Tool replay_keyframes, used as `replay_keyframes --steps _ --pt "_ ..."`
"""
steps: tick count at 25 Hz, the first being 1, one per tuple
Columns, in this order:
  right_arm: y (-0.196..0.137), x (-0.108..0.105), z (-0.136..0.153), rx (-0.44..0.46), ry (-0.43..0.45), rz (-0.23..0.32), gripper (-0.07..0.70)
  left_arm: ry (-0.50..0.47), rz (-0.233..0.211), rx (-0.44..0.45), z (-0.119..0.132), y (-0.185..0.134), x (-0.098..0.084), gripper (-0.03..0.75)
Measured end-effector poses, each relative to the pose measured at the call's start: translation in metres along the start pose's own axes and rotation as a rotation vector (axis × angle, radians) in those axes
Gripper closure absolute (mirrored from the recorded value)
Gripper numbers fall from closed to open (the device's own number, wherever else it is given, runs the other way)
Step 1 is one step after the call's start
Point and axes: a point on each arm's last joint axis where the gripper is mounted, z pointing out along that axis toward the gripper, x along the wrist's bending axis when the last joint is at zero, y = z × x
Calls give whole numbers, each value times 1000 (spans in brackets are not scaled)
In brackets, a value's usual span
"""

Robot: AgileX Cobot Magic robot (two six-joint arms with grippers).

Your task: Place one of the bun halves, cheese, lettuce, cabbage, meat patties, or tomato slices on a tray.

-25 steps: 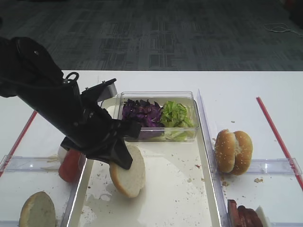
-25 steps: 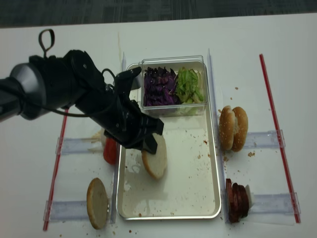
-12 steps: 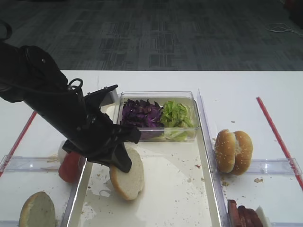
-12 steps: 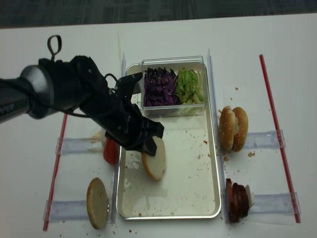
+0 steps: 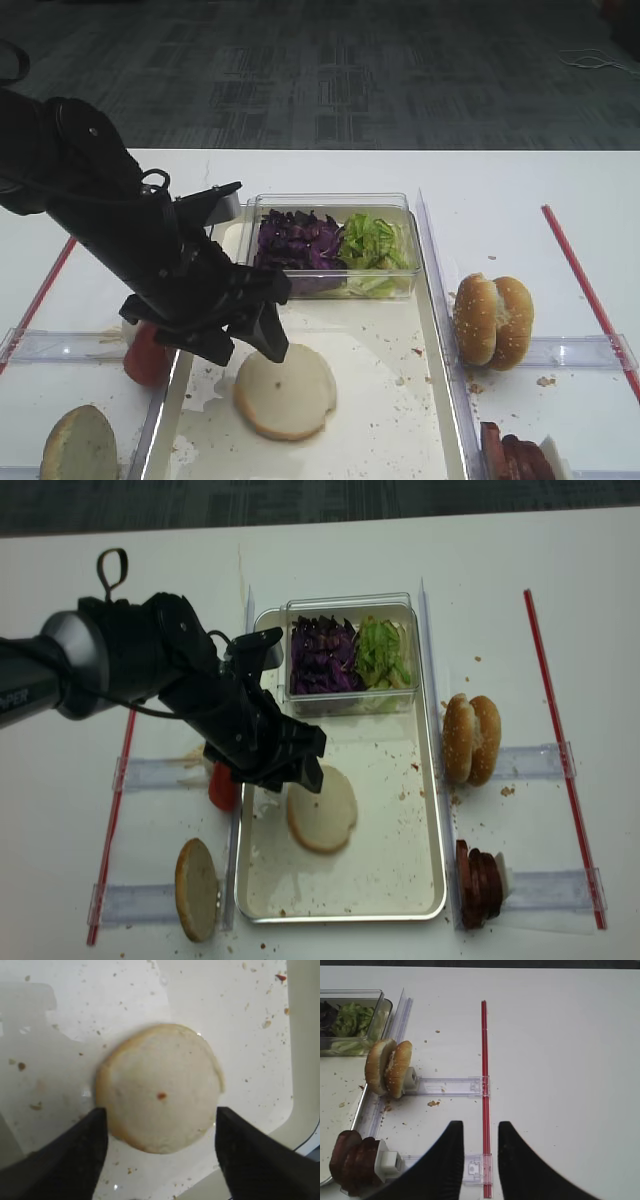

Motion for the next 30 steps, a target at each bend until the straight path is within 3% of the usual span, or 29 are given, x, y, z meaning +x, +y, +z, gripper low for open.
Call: replay_keyframes --steps 12,23,30 --pt "0 0 0 -2 0 2 402 -14 2 -21 -5 1 -3 238" --pt "0 0 0 -2 0 2 402 -113 120 -198 -78 -18 -41 238" --pt "0 0 0 -2 0 2 402 -124 140 -236 -97 -28 -48 238"
